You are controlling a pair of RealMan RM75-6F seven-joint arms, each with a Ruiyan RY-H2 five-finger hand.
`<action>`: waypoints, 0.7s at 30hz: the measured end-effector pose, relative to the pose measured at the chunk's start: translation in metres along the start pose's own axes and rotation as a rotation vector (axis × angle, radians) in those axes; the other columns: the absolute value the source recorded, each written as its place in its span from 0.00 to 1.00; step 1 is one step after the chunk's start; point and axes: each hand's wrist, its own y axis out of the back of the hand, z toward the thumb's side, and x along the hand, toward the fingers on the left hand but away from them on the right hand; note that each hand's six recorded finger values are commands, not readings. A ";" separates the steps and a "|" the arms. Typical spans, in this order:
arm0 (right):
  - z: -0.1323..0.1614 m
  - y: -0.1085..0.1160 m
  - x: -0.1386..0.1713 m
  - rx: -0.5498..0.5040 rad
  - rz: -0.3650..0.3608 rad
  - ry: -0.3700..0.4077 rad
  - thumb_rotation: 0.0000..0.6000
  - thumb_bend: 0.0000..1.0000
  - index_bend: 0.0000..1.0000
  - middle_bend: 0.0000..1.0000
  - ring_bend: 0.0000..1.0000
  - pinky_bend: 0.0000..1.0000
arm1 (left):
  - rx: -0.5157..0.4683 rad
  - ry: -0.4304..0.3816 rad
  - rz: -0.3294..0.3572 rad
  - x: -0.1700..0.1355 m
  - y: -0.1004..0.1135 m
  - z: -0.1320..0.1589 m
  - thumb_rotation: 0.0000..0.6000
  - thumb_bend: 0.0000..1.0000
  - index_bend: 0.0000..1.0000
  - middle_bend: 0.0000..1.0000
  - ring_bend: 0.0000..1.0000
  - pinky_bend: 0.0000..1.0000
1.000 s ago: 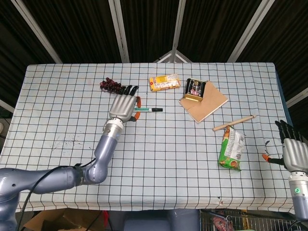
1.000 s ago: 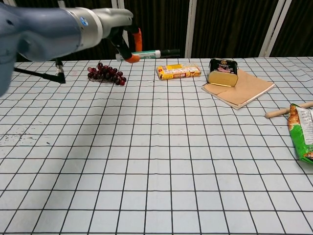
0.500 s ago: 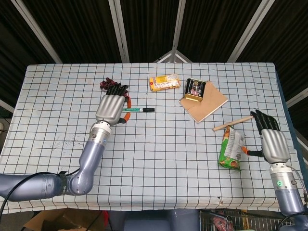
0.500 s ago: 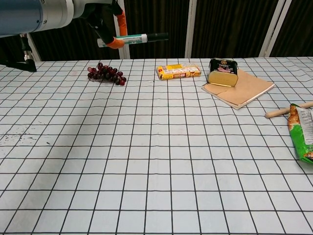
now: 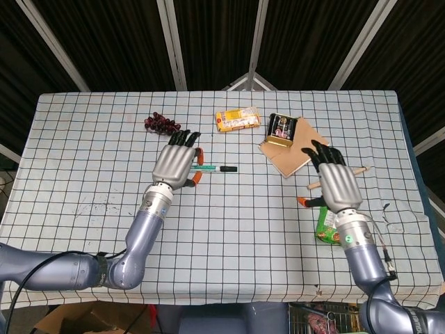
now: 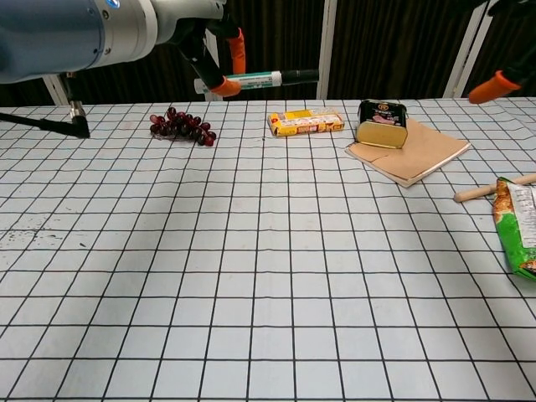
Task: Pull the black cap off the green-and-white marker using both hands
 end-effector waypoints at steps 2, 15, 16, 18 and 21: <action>0.022 -0.004 -0.006 0.007 0.020 0.008 1.00 0.11 0.21 0.00 0.00 0.00 | -0.001 -0.003 -0.002 0.000 -0.001 0.002 1.00 0.61 0.67 0.08 0.00 0.00; 0.111 -0.038 -0.029 0.076 0.081 -0.045 1.00 0.15 0.28 0.00 0.00 0.00 | -0.007 -0.027 -0.019 0.006 -0.015 0.021 1.00 0.61 0.67 0.08 0.00 0.00; 0.113 -0.038 -0.032 0.074 0.081 -0.051 1.00 0.16 0.28 0.00 0.00 0.00 | -0.007 -0.029 -0.021 0.006 -0.016 0.023 1.00 0.61 0.67 0.08 0.00 0.00; 0.117 -0.039 -0.036 0.071 0.080 -0.057 1.00 0.19 0.29 0.00 0.00 0.00 | -0.003 -0.033 -0.025 0.006 -0.019 0.025 1.00 0.61 0.67 0.08 0.00 0.00; 0.119 -0.040 -0.039 0.077 0.081 -0.066 1.00 0.23 0.31 0.00 0.00 0.00 | 0.000 -0.034 -0.026 0.006 -0.020 0.028 1.00 0.61 0.67 0.08 0.00 0.00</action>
